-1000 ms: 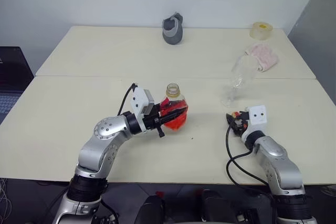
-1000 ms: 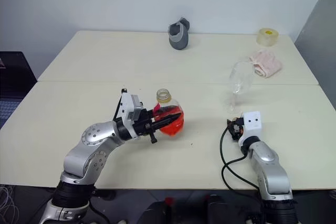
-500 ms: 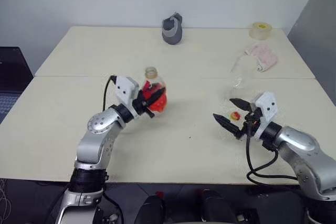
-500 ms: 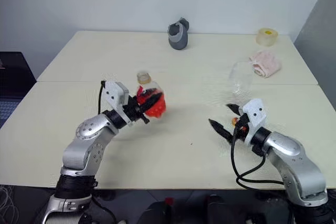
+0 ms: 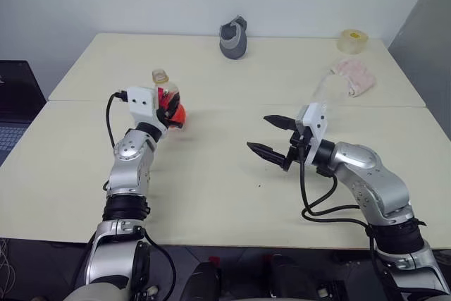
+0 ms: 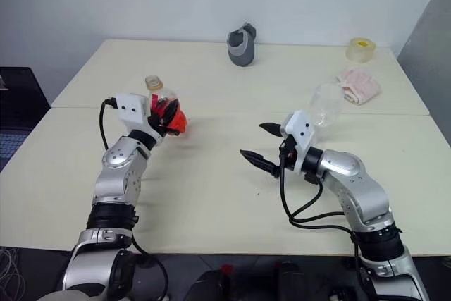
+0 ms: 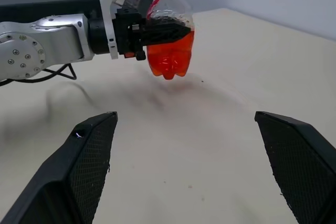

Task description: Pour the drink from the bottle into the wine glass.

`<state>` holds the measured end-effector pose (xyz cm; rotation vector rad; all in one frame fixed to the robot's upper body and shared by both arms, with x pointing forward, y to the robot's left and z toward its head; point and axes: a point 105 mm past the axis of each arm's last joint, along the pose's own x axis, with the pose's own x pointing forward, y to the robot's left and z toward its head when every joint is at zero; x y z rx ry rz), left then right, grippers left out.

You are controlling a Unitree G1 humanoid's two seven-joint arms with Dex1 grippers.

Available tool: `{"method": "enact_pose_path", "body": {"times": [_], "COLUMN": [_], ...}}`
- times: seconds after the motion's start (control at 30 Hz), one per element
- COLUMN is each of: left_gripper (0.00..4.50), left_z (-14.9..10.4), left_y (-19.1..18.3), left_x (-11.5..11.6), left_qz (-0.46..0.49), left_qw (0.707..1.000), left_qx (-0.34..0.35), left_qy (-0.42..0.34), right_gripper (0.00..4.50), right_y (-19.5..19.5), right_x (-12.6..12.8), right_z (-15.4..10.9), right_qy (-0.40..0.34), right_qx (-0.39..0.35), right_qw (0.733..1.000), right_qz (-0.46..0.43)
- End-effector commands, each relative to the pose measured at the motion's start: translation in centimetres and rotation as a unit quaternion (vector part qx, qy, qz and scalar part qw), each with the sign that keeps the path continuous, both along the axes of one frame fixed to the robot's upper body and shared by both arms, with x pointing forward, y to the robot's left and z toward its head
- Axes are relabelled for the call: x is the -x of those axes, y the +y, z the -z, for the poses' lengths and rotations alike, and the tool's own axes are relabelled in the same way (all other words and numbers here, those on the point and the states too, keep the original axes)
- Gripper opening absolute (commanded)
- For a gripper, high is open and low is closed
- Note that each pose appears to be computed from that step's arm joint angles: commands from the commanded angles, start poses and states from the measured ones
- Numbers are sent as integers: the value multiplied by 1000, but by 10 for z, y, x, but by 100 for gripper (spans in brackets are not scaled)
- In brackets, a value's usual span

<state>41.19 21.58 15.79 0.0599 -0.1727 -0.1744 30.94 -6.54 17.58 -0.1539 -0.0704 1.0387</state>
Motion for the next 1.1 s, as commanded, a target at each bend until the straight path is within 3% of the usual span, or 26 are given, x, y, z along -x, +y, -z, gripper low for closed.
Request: {"method": "enact_pose_path", "body": {"times": [0.03, 0.2, 0.57, 0.93, 1.1], "left_gripper": [102, 102, 447, 447, 447], "left_z": [-16, 0, 9, 25, 31], "left_y": [3, 3, 10, 8, 3], "left_x": [0, 1, 3, 50, 82], "left_qz": [-10, -15, -33, -56, -49], "left_qw": [999, 999, 999, 998, 998], "left_qx": [-4, -8, 2, 19, 24], "left_qy": [-42, -32, -24, 10, 38], "right_gripper": [447, 447, 450, 450, 450], "right_y": [4, 2, -1, 2, -7], "right_x": [1, 0, -1, 2, 6], "right_z": [-15, -17, -16, -14, -4], "right_qy": [-35, -35, -39, -35, -17], "right_qx": [-10, -15, -11, -22, -20], "right_qw": [999, 999, 999, 999, 998], "right_qz": [0, 14, 27, 31, 54]}}
